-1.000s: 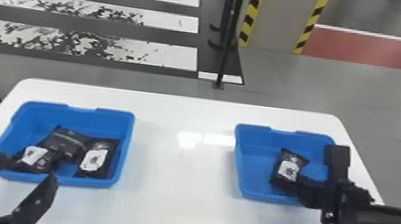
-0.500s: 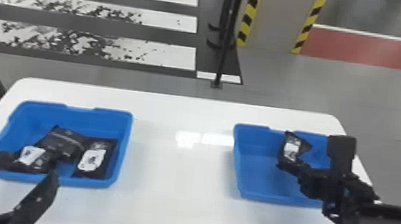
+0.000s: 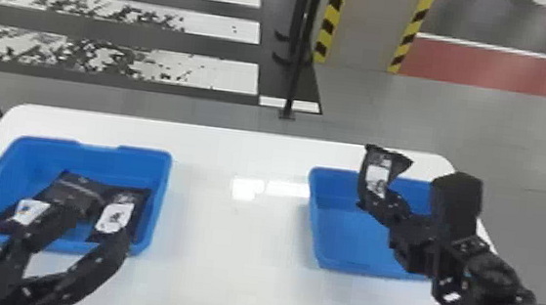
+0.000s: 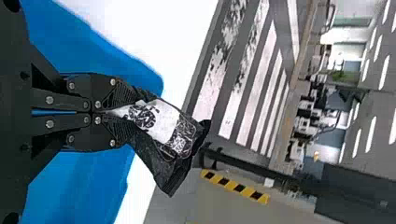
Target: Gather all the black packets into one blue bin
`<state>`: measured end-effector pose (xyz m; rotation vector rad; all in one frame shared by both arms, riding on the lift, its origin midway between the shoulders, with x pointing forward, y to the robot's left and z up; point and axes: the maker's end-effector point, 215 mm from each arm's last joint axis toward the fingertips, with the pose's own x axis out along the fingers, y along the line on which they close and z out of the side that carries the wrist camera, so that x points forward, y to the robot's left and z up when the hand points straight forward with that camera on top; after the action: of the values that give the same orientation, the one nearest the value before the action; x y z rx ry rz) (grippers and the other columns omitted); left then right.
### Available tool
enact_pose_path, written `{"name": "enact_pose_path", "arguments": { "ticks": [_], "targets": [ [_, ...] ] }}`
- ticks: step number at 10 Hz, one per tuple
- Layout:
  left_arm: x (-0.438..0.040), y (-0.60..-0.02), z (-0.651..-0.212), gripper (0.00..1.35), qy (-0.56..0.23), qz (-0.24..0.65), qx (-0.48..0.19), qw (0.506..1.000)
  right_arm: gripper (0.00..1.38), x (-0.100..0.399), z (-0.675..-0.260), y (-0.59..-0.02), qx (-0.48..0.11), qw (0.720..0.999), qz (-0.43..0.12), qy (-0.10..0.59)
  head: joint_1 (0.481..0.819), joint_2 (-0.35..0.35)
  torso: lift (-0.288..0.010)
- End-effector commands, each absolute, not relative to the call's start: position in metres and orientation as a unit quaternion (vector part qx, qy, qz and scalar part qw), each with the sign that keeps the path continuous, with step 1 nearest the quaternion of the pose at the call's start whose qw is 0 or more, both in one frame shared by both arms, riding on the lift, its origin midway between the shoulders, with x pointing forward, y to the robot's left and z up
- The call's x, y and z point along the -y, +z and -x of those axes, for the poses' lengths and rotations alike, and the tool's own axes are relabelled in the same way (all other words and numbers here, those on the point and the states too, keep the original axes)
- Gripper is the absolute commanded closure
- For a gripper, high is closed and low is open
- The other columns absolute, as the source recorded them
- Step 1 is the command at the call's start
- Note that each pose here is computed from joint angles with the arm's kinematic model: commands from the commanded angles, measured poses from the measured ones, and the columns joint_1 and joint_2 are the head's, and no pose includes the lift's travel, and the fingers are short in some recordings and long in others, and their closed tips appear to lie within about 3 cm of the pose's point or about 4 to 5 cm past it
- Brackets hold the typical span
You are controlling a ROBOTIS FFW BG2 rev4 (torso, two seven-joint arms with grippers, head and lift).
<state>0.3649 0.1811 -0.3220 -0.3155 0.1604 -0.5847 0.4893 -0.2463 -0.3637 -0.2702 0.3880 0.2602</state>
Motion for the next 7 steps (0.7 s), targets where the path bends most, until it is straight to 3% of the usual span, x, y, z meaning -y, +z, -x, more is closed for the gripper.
{"name": "enact_pose_path", "arguments": {
  "ticks": [1, 7],
  "targets": [
    [-0.15, -0.312, -0.373, 0.23, -0.327, 0.191, -0.082, 0.922, 1.28, 0.198, -0.475, -0.353, -0.174, 0.958, 0.148, 0.173, 0.695, -0.096, -0.11],
    [-0.043, -0.292, -0.421, 0.25, -0.447, 0.34, -0.081, 0.824, 1.28, 0.095, -0.422, -0.315, -0.127, 0.937, 0.167, 0.278, 0.695, -0.065, -0.11]
  ]
}}
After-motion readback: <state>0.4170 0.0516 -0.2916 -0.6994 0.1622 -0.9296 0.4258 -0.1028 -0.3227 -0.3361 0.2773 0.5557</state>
